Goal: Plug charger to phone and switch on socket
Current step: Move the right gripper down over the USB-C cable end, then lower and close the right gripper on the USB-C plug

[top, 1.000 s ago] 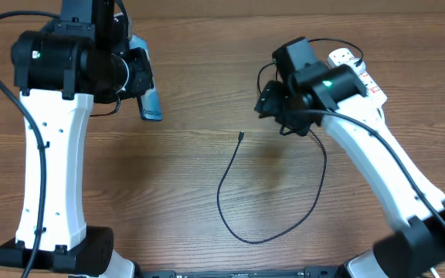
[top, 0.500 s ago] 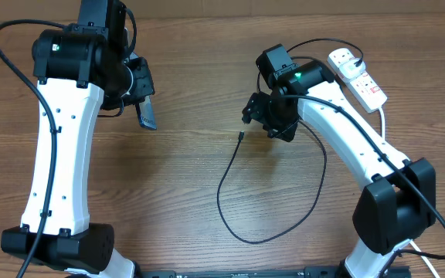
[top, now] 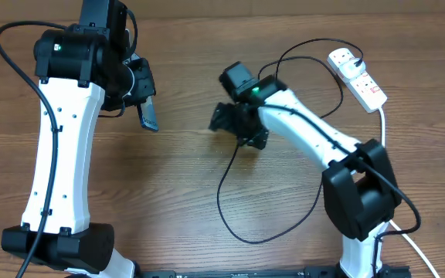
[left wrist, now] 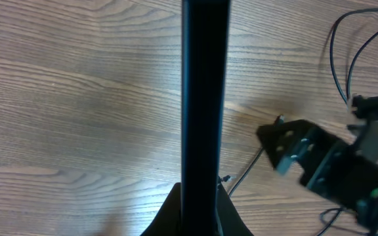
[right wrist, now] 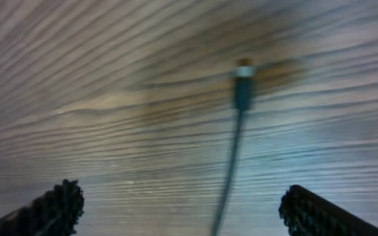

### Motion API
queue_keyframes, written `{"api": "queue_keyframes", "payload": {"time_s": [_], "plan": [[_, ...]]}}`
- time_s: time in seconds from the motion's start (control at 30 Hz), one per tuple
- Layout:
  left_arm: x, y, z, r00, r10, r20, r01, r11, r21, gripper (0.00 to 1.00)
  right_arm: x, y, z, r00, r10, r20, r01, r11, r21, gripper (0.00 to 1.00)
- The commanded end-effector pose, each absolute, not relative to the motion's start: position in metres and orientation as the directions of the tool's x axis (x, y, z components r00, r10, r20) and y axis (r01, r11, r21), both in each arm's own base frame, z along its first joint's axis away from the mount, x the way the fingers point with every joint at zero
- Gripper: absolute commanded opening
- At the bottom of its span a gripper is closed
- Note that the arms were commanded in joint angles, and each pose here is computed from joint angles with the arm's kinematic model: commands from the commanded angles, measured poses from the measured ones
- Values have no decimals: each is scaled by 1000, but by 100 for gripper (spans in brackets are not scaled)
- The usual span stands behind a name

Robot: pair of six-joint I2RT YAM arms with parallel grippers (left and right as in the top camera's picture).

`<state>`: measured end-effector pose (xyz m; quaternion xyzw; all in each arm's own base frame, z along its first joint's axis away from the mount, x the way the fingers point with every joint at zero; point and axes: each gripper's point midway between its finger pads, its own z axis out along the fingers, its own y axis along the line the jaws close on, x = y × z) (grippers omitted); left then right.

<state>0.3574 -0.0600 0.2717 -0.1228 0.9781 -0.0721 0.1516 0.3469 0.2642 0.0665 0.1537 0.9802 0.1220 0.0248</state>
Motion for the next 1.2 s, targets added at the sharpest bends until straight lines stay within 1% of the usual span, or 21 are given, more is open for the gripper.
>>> {"api": "queue_keyframes", "payload": {"time_s": [0.0, 0.1, 0.2, 0.23, 0.37, 0.47, 0.6, 0.7, 0.83, 0.93, 1.17], "plan": [[356, -65, 274, -926, -252, -280, -204, 960, -191, 4, 352, 264, 73, -940, 303, -156, 275, 945, 177, 99], [356, -65, 274, -926, -252, -280, -204, 960, -191, 4, 350, 260, 72, -924, 335, -187, 314, 940, 136, 98], [356, -65, 274, -926, -253, -280, -204, 960, -191, 4, 350, 259, 72, -917, 353, -185, 332, 934, 135, 92], [356, -65, 274, -926, -252, -280, -204, 960, -191, 4, 350, 258, 72, -916, 354, -188, 333, 933, 134, 90], [356, -65, 273, -926, -252, -280, -204, 960, -190, 4, 353, 254, 70, -911, 357, -205, 340, 933, 116, 74], [356, -65, 273, -926, -253, -280, -204, 960, -191, 5, 353, 253, 61, -914, 355, -195, 342, 935, 97, 68], [355, -65, 273, -927, -252, -279, -204, 960, -190, 4, 350, 250, 39, -922, 349, -169, 345, 937, 51, 67], [355, -65, 273, -927, -252, -276, -205, 960, -189, 4, 352, 246, 24, -922, 357, -148, 357, 934, 32, 61], [355, -65, 273, -927, -252, -276, -205, 960, -190, 4, 360, 243, 20, -920, 354, -168, 354, 935, 31, 57], [355, -65, 273, -928, -252, -276, -205, 960, -189, 4, 366, 244, 17, -932, 312, -182, 311, 950, 36, 55], [355, -65, 273, -927, -252, -277, -205, 960, -190, 4, 366, 238, 11, -935, 311, -172, 312, 950, 18, 50]]}}
